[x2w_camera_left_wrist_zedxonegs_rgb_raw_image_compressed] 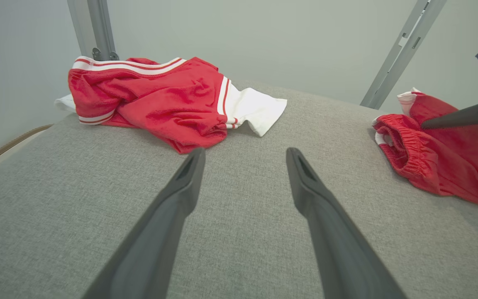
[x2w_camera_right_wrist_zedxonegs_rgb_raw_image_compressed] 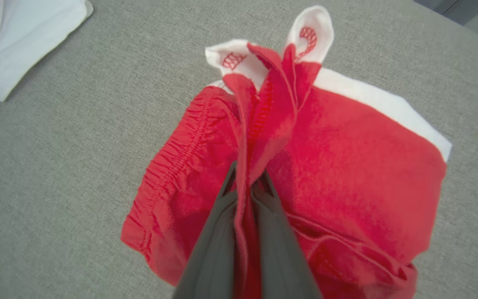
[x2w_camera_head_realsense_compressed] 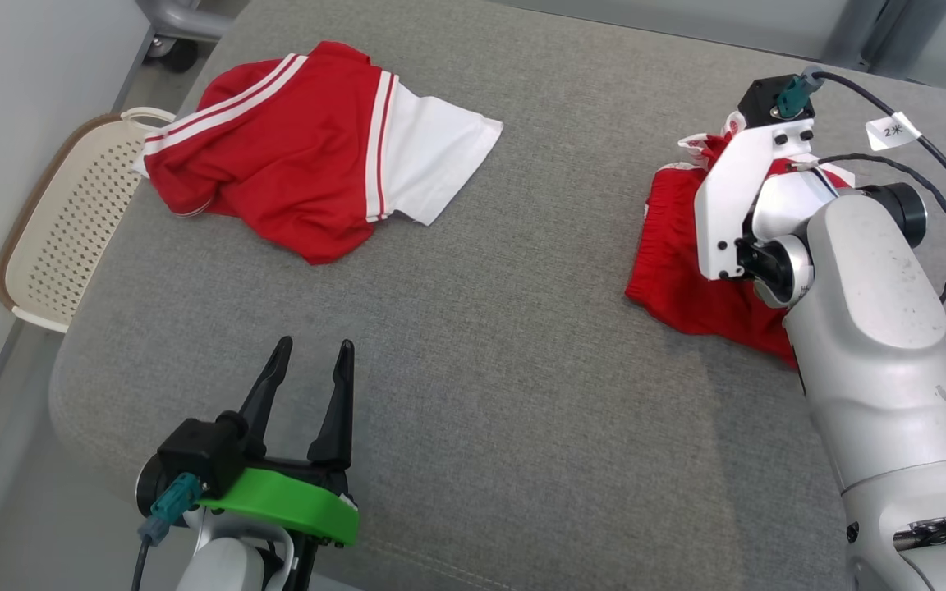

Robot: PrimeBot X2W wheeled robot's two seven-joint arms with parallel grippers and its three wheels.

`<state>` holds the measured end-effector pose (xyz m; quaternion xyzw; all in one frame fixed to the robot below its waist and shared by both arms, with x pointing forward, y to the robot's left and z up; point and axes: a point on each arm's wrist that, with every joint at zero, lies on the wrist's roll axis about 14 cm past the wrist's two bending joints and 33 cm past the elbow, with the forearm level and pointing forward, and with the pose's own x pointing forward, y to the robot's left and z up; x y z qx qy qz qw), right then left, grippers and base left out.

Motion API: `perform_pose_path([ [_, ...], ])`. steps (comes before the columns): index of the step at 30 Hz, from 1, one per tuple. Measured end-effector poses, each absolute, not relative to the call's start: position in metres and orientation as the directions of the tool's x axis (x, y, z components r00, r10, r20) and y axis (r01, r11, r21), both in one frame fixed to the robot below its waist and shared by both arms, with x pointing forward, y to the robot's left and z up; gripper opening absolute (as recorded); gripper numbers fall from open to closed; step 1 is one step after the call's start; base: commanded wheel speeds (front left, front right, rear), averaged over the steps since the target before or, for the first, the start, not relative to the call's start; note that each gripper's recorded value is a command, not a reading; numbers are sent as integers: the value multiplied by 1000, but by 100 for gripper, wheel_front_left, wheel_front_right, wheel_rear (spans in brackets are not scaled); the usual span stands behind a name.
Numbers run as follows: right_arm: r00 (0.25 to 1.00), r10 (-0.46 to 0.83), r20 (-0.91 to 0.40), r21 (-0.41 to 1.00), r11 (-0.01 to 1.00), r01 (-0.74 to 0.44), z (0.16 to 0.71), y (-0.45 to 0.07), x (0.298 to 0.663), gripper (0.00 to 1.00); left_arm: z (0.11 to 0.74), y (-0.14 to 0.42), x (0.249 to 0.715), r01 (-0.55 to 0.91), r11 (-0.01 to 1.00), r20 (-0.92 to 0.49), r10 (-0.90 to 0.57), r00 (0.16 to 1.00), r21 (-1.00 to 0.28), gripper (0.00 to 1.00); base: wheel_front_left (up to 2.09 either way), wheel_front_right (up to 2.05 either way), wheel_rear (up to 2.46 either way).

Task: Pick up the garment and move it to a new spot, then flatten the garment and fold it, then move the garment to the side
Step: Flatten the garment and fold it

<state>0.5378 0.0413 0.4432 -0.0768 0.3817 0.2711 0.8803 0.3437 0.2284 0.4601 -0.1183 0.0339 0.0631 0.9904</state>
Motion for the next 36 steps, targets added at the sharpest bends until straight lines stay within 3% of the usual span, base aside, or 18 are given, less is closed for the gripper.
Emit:
perform_pose_path([
  [6,516,452,-728,92,810,-579,433,62,529,0,460,236,336,-165,959,-85,149,985,-231,100,0,0,0],
  [8,512,477,-714,112,800,-590,436,70,529,100,459,237,334,-171,957,-89,155,984,-232,100,0,0,0],
  [13,515,549,-659,187,782,-595,454,83,529,100,461,238,335,-174,956,-81,159,984,-236,100,0,0,0],
  [17,587,559,-586,169,792,-586,479,74,541,100,463,235,338,-163,957,-72,149,986,-240,100,0,0,0],
  [25,783,391,-484,1,895,-447,494,-23,569,100,475,227,348,-117,965,-26,114,993,-237,100,0,0,0],
  [29,801,353,-483,-26,909,-416,476,-45,556,100,479,226,350,-109,966,-13,109,994,-233,100,0,0,0],
  [30,799,351,-488,-21,911,-412,470,-47,551,75,479,226,351,-107,966,-11,107,994,-233,100,0,0,0],
  [31,798,342,-496,-9,917,-399,460,-53,543,43,481,226,353,-104,967,-5,106,994,-231,100,0,0,0],
  [32,799,340,-495,-5,919,-395,457,-54,540,34,482,226,353,-104,968,-2,106,994,-230,100,0,0,0],
  [33,799,340,-496,-5,919,-394,454,-54,538,34,482,226,354,-102,968,0,105,994,-229,100,0,0,0],
  [35,794,343,-502,2,919,-395,447,-52,532,0,482,226,355,-103,968,0,106,994,-229,100,0,0,0],
  [36,791,345,-505,5,918,-398,444,-51,530,0,482,226,356,-104,968,0,106,994,-227,100,0,0,0],
])
